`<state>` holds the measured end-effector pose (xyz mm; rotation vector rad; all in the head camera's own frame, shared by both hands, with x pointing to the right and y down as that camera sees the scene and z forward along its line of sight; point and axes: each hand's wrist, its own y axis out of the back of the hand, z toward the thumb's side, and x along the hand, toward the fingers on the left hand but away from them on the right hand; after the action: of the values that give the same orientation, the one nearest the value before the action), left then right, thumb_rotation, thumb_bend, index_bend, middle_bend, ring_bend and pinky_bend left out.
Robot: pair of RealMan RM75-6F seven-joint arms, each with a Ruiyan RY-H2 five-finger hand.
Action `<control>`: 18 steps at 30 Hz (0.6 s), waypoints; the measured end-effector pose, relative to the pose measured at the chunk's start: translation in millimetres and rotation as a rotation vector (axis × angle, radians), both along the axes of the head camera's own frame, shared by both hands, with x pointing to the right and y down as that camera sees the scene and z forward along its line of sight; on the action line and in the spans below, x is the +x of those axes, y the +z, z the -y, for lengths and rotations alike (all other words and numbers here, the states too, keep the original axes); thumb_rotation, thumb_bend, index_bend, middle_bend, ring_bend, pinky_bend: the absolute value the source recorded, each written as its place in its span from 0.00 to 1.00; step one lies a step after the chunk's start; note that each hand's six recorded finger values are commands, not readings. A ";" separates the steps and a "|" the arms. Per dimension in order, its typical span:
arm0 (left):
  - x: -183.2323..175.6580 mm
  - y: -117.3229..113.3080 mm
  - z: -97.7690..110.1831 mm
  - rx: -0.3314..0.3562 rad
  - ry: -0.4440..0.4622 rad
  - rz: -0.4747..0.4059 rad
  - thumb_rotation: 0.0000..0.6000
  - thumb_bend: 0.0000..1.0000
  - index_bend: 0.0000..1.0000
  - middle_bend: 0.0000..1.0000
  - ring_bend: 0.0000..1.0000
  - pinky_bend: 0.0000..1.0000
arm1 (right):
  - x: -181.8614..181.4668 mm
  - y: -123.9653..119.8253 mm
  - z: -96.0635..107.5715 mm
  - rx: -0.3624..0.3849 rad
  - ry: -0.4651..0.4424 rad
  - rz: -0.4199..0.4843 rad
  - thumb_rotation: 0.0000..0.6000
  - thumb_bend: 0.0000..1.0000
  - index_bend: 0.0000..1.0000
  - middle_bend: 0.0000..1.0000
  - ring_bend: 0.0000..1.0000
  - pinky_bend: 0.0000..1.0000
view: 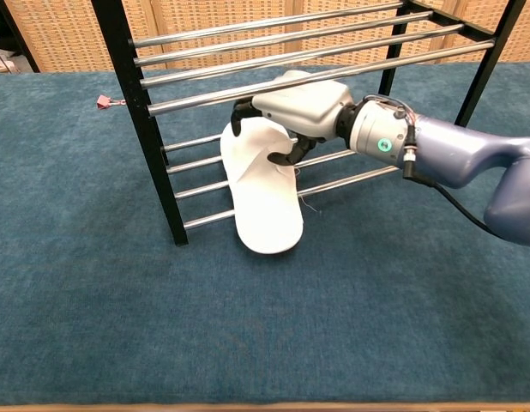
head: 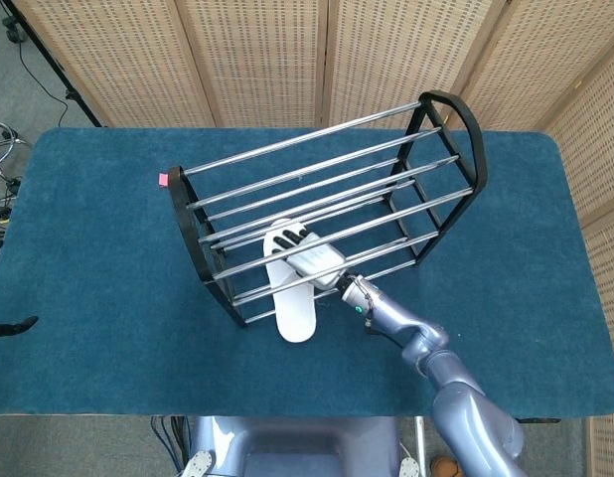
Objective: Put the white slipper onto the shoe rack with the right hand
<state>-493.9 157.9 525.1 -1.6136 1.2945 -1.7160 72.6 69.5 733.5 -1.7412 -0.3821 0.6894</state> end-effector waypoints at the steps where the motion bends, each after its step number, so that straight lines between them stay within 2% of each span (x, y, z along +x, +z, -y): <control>1: 0.1 0.0 0.0 0.000 0.001 0.000 1.00 0.00 0.00 0.00 0.00 0.00 | 1.9 0.5 -0.6 -0.001 0.003 0.000 1.00 0.38 0.30 0.23 0.21 0.42; 18: 5.5 0.5 -1.7 -0.001 0.019 0.005 1.00 0.00 0.00 0.00 0.00 0.00 | 38.9 -4.9 -5.7 0.010 0.057 0.043 1.00 0.38 0.30 0.23 0.21 0.40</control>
<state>-488.3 159.6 525.6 -1.6156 1.2724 -1.7083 111.5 75.2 728.6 -1.7436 -0.4649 0.6907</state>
